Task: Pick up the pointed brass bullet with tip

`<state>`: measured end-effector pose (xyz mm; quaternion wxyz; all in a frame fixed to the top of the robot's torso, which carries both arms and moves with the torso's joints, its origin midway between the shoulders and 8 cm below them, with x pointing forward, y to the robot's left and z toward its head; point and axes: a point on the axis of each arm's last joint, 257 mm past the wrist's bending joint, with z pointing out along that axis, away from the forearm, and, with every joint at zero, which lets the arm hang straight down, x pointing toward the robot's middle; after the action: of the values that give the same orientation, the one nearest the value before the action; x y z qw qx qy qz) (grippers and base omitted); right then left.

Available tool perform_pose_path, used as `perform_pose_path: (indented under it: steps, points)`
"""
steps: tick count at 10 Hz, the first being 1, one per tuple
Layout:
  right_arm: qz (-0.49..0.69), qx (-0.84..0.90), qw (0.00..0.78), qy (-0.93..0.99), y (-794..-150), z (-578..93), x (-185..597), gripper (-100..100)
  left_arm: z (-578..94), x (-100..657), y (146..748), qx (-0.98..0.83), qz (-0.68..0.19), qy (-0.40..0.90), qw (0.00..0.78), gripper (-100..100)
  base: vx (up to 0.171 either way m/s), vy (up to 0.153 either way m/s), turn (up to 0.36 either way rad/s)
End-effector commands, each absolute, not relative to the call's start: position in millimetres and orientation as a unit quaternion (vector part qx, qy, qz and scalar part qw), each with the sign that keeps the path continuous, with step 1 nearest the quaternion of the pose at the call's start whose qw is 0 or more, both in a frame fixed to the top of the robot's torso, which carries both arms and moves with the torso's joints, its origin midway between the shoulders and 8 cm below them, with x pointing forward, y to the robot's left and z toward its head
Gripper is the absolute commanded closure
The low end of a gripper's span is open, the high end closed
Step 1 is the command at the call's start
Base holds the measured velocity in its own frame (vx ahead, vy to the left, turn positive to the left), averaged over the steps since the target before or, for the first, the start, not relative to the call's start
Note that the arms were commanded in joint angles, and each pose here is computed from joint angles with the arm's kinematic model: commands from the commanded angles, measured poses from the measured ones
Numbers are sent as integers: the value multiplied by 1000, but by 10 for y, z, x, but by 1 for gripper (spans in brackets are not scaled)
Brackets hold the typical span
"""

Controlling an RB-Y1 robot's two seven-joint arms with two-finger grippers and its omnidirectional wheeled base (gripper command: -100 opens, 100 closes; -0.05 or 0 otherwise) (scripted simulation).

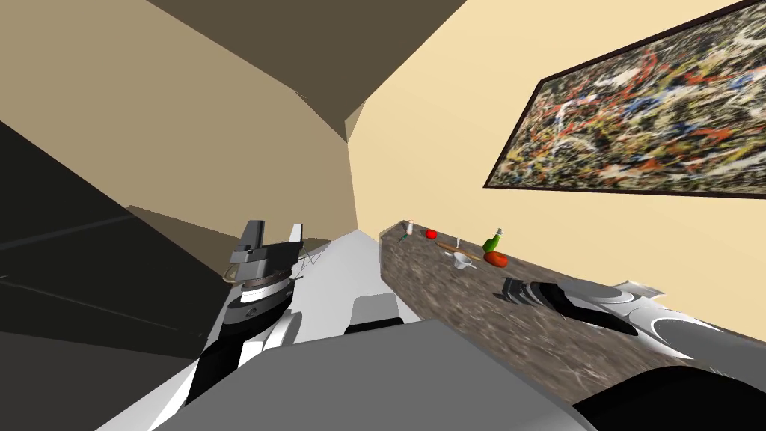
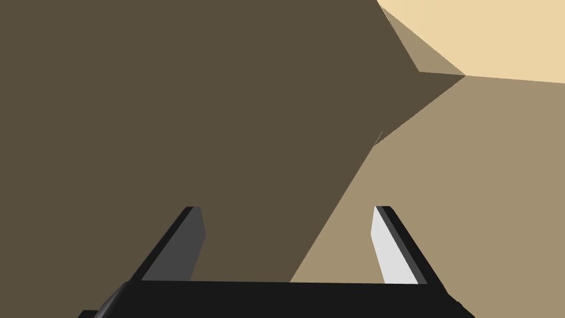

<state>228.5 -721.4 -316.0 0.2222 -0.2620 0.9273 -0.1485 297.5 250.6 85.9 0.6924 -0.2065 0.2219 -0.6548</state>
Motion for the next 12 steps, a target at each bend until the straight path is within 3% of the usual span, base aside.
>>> perform_pose_path:
  steps: [1, 3, 5, 12]
  points:
    - [-178, -264, 195, 928, -7492, -3059, 2124, -100, 859, 2975, 2506, -206, -655, 222, 692, 0, 242, -31, 153]
    - [-201, -256, 173, 930, -7740, -2974, 1933, -100, 858, 2975, 2506, -206, -655, 222, 692, 0, 280, -17, 114]
    - [-215, -253, 155, 930, -7884, -2930, 1791, -100, 859, 2975, 2506, -206, -655, 222, 692, 0, 103, 4, 34]
    - [-227, -243, 92, 939, -8117, -3080, 1147, -100, 859, 2975, 2506, -206, -655, 222, 692, 0, 200, -13, 84]
